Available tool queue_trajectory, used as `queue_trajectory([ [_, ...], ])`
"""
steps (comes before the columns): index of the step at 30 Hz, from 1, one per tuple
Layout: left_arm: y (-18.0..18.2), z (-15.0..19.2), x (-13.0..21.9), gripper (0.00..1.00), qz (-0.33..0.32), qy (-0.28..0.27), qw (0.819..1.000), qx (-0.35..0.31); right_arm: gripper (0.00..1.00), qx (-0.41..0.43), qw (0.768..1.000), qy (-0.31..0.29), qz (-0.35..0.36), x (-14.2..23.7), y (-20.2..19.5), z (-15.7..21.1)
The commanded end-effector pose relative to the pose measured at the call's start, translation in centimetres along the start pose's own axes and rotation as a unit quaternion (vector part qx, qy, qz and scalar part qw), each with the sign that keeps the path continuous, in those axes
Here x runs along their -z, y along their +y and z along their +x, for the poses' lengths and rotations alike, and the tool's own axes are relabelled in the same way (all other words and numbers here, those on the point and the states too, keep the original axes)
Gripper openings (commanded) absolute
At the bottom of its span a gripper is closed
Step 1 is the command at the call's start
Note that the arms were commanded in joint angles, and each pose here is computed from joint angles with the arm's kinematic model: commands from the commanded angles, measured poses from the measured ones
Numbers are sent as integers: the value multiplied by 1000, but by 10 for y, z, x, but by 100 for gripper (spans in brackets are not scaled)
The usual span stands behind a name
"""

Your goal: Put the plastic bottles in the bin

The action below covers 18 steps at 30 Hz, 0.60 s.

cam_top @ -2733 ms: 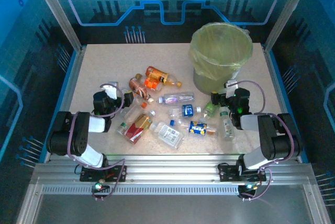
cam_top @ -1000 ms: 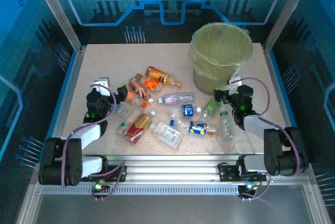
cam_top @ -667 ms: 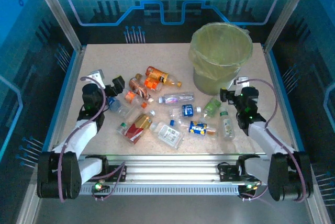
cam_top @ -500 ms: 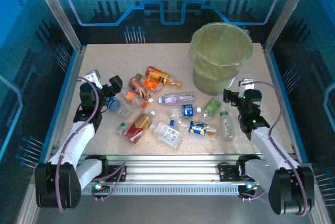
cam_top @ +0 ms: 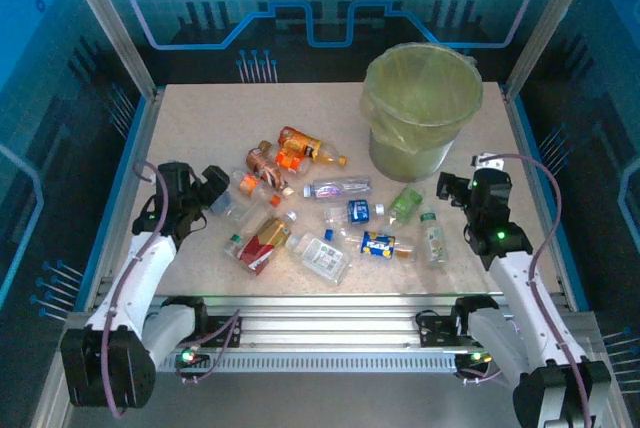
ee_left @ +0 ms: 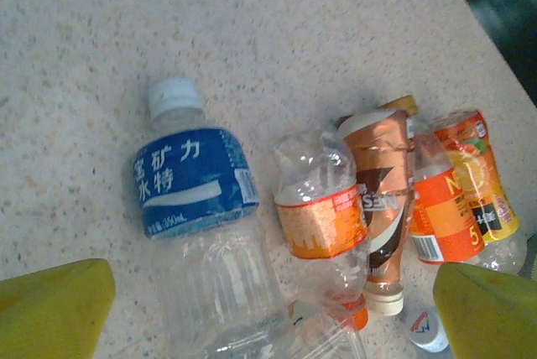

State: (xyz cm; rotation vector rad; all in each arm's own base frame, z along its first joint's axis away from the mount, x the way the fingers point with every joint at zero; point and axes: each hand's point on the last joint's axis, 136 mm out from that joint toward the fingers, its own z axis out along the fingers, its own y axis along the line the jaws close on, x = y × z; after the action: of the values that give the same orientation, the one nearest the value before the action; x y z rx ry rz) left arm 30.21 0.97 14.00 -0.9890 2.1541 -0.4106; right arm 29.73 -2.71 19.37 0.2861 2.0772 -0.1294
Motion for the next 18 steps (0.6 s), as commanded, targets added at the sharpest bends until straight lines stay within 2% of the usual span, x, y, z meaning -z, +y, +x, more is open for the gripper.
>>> queue_trajectory([
  [1, 9, 18, -12, 99, -9, 43, 999, 30, 100, -8, 999, 30, 15, 6, -3, 3],
  [18, 27, 38, -61, 99, -40, 81, 995, 39, 100, 19, 998, 53, 28, 10, 4, -1],
])
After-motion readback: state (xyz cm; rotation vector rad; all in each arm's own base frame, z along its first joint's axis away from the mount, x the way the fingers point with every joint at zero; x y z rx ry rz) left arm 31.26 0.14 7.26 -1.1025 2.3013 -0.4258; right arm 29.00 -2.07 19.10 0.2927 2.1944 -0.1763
